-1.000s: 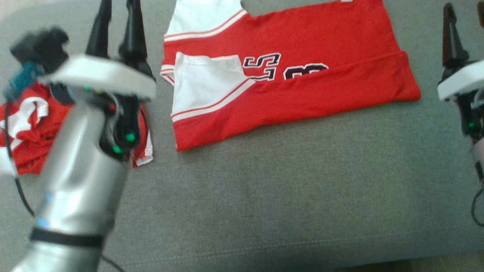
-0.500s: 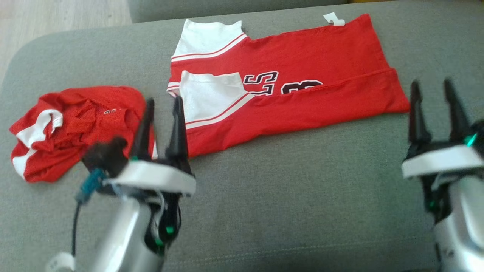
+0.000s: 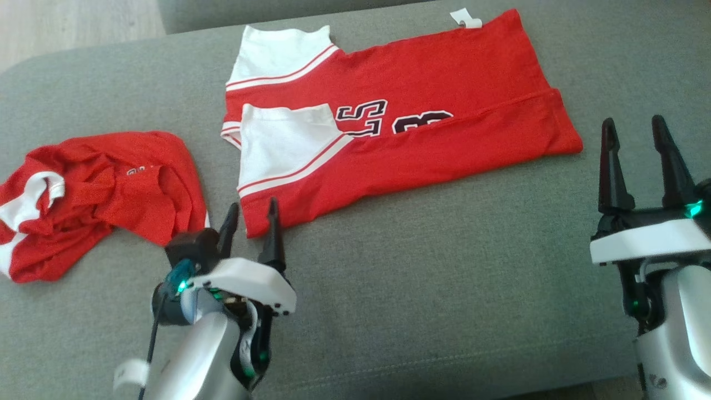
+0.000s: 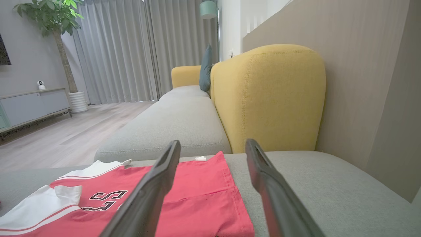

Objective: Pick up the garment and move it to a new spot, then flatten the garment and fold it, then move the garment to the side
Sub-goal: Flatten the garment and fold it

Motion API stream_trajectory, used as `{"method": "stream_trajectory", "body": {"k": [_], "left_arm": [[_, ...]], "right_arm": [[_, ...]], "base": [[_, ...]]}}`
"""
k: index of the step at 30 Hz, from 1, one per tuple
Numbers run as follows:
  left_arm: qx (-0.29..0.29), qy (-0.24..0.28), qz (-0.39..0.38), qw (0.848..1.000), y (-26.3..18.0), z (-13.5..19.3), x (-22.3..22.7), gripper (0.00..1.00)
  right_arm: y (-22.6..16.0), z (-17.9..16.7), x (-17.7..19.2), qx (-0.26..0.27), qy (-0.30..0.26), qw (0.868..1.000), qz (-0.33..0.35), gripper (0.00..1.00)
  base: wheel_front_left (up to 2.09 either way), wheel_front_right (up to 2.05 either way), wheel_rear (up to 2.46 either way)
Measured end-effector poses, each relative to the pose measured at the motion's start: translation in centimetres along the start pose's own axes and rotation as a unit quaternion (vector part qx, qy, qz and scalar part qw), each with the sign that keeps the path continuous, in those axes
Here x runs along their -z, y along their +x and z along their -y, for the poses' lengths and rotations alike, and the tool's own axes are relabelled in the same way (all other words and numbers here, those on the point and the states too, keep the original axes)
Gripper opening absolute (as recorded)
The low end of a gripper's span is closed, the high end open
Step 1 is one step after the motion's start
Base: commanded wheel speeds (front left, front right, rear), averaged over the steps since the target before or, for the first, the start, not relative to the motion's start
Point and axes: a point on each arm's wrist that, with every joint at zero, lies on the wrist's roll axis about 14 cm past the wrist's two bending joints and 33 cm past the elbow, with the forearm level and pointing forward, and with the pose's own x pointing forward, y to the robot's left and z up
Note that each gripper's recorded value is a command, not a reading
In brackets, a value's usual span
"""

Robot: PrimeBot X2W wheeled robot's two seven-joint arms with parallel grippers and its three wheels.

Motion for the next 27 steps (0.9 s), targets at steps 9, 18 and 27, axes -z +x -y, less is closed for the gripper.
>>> {"method": "stream_trajectory", "body": {"k": [9,18,27], "left_arm": [[-0.047,0.065,-0.1,0.992,2.1,-2.6,4.7,1.0],[-0.032,0.098,-0.166,0.981,3.3,-2.7,7.5,1.0],[0.011,0.105,-0.196,0.975,4.4,-1.3,8.1,0.0]], "right_arm": [[0.1,1.0,-0.2,0.008,-0.012,1.0,-0.006,1.0],[1.2,2.1,-1.5,0.013,-0.034,0.999,0.003,1.0],[2.1,3.6,-0.7,0.028,-0.051,0.998,-0.029,1.0]], "base": [[0.0,0.0,0.0],[0.0,0.0,0.0],[0.0,0.0,0.0]]}}
